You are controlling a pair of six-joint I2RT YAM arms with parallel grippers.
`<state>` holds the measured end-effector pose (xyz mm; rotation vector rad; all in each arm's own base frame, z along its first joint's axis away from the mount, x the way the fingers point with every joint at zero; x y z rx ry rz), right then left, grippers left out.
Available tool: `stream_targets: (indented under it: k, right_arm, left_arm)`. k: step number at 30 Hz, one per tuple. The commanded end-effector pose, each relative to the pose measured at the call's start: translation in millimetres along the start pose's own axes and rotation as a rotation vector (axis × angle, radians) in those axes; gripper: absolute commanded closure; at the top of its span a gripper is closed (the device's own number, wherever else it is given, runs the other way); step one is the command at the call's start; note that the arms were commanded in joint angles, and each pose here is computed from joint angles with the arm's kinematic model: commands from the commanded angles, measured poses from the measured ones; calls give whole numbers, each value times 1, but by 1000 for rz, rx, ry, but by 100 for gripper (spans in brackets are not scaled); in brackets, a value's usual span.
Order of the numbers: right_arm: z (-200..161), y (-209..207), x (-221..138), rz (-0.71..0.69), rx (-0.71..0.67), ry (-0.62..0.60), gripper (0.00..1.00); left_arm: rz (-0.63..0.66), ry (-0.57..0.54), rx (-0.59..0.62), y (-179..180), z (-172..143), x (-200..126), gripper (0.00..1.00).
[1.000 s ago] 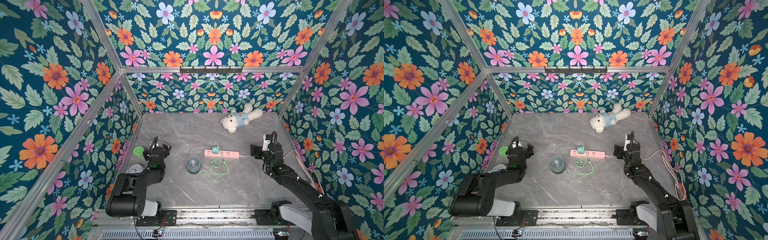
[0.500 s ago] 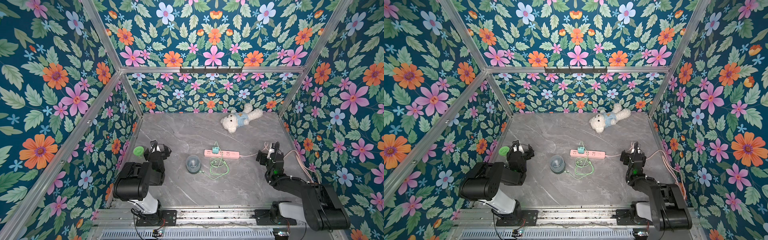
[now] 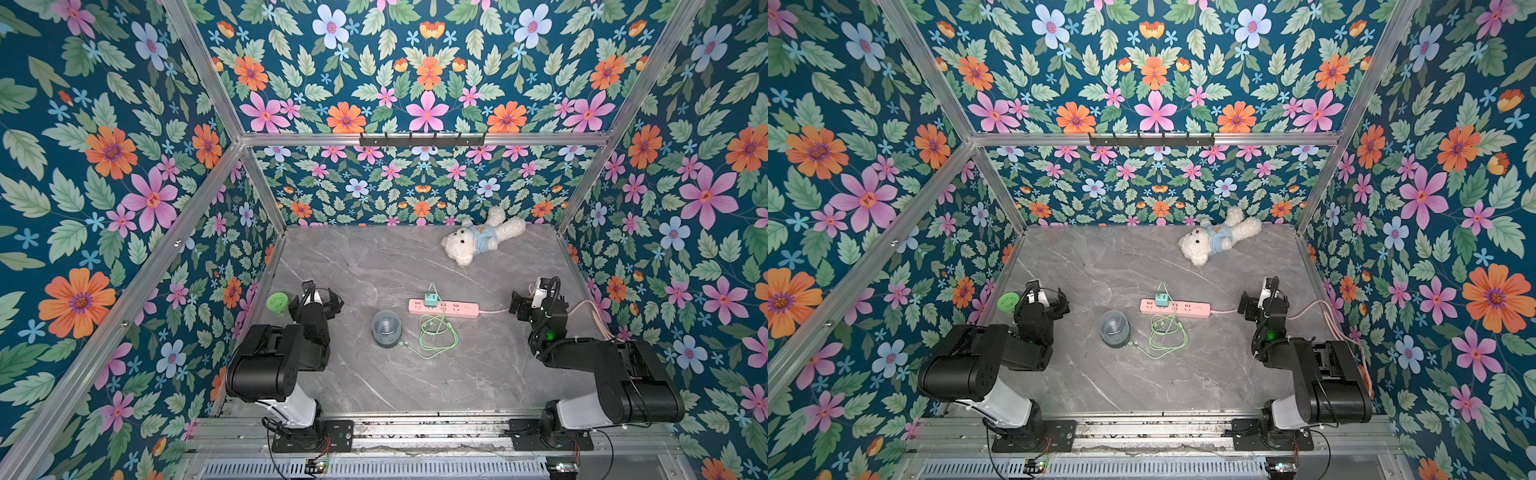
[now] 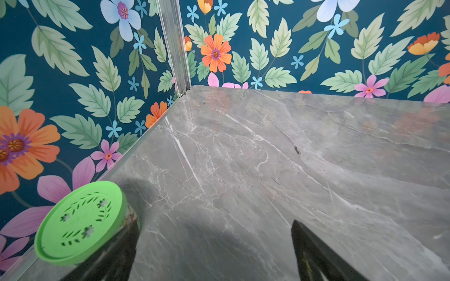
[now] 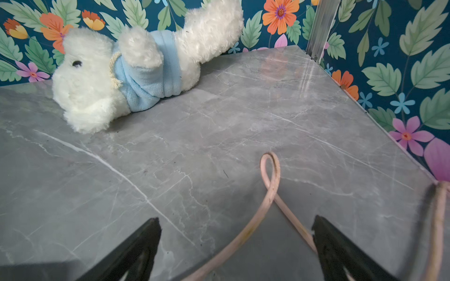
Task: Charge the cordless meat grinders
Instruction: Reset both arms
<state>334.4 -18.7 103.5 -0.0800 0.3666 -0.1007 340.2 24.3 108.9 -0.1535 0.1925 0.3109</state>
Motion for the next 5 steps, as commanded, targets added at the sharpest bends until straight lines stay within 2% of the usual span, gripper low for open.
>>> stream_targets:
  k: [1, 5]
  right_arm:
    - [10, 1, 0, 7, -1, -54, 1]
    - [10, 1, 0, 9, 0, -51, 1]
  left_arm:
    - [-18, -39, -23, -3, 10, 2, 1]
    - [-19, -45, -24, -2, 11, 1, 1]
Point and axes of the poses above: each gripper's point midway between its finger pads, its own x axis out along the fingers, its own y axis along the line the jaws close on, z = x × y, the point moved 4 cm from there along -x, back along the fingers, and after that the axes turned 10 degrees about -x, right-handed, at the moved point
